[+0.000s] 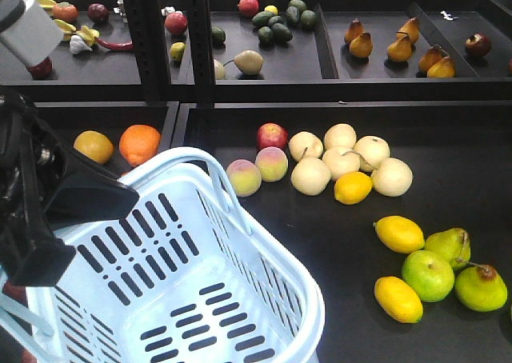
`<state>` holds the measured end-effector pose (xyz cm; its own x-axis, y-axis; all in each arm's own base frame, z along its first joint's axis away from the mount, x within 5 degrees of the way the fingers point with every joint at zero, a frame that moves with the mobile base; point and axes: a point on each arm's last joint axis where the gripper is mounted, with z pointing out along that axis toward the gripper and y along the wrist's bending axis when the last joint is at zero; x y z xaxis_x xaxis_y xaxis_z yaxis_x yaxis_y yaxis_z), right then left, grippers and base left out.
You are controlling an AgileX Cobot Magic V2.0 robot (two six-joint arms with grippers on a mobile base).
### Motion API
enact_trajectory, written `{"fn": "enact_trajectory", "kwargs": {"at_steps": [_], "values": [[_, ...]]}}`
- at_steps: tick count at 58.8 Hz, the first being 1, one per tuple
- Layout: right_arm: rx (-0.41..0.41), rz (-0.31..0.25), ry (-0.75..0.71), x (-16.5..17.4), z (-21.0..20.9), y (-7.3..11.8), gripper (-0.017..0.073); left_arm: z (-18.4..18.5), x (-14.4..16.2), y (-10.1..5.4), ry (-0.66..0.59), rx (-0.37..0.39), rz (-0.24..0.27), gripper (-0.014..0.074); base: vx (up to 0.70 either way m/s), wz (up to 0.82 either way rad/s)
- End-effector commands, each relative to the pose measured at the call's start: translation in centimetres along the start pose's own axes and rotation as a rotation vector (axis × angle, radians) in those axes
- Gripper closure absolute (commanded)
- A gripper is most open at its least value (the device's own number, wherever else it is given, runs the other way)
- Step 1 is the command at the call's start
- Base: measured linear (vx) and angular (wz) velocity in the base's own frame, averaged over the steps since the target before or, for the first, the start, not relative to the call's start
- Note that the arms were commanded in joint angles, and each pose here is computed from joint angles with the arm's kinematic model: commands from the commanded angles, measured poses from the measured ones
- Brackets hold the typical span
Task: Pick three apples into basket with both arms
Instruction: 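Hold the lifted basket with the left gripper, then drive the base away from the table carrying the basket in the left gripper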
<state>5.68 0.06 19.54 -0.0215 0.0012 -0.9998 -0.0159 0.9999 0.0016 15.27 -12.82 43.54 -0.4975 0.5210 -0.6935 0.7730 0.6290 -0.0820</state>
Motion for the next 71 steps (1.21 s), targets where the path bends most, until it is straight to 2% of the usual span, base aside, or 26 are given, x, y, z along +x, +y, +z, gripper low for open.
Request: {"fn": "enact_trajectory", "kwargs": {"at_steps": [1, 38, 71], "values": [[-0.002, -0.012, -0.074, -0.35, -0.06, 0.04, 0.0567, -1.28, -0.92, -0.51, -0.112, 0.008, -0.007, 0.0599, 0.0, 0.0], [-0.002, -0.012, -0.074, -0.35, -0.06, 0.04, 0.0567, -1.28, -0.92, -0.51, -0.112, 0.008, -0.007, 0.0599, -0.02, 0.04], [-0.002, -0.012, -0.074, -0.35, -0.06, 0.04, 0.0567, -1.28, -0.92, -0.51, -0.112, 0.008, -0.007, 0.0599, -0.07, 0.25]]}}
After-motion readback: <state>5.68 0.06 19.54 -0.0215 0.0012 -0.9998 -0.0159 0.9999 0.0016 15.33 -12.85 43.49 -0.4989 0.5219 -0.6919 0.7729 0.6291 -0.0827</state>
